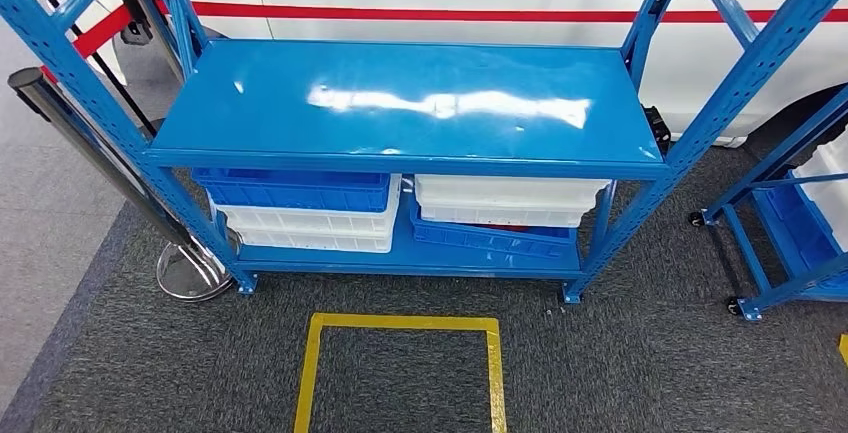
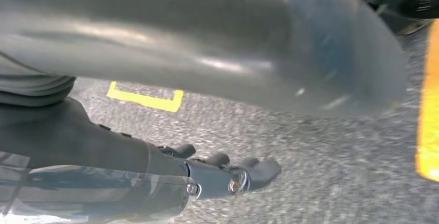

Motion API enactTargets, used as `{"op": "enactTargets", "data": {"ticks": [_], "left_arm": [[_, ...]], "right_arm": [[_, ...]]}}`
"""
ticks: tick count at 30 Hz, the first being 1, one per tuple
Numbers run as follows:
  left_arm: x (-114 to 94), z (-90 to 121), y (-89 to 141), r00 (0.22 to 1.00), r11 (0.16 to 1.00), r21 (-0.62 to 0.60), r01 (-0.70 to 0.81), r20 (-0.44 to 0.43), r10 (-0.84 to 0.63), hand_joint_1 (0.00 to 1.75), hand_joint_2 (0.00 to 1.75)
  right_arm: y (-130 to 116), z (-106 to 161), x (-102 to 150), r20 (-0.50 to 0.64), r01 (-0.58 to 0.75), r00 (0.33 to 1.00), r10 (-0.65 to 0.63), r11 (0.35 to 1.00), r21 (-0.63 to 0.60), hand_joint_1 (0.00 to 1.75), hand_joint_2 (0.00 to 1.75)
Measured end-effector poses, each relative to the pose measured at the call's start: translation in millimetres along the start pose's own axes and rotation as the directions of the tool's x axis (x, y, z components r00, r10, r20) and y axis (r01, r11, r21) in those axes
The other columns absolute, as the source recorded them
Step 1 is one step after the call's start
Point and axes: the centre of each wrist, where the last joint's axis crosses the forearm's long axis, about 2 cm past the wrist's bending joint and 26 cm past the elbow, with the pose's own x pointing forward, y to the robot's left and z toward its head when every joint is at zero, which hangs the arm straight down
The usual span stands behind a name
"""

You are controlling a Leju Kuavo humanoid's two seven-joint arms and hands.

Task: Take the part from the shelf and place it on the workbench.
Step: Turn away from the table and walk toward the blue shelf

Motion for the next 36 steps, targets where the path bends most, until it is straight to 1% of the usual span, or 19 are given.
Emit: {"op": "enactTargets", "data": {"ticks": [7, 16, 27, 36], "left_arm": [[-1.5, 0.8, -1.0, 1.0, 1.0, -0.002, 0.001, -0.008, -0.001, 0.0, 0.0], [2.8, -1.0, -0.7, 1.0, 1.0, 0.006, 0.008, 0.0, -0.008, 0.0, 0.0], [-1.1, 0.3, 1.3, 1.0, 1.0, 0.014, 0.022, -0.017, -0.022, 0.0, 0.0], [0.7, -0.4, 1.2, 1.0, 1.0, 0.015, 0.022, -0.017, -0.022, 0.0, 0.0]], "right_arm": [[0.1, 0.7, -5.5, -0.014, 0.003, 1.0, -0.003, 1.0, 0.015, 0.0, 0.0], [1.2, 0.5, -3.0, -0.012, 0.009, 1.0, -0.009, 1.0, 0.018, 0.0, 0.0], [1.5, 0.3, -1.0, -0.013, 0.009, 1.0, -0.008, 1.0, 0.012, 0.0, 0.0], [2.0, 0.4, -1.0, -0.019, 0.005, 1.0, -0.005, 1.0, 0.002, 0.0, 0.0]]}}
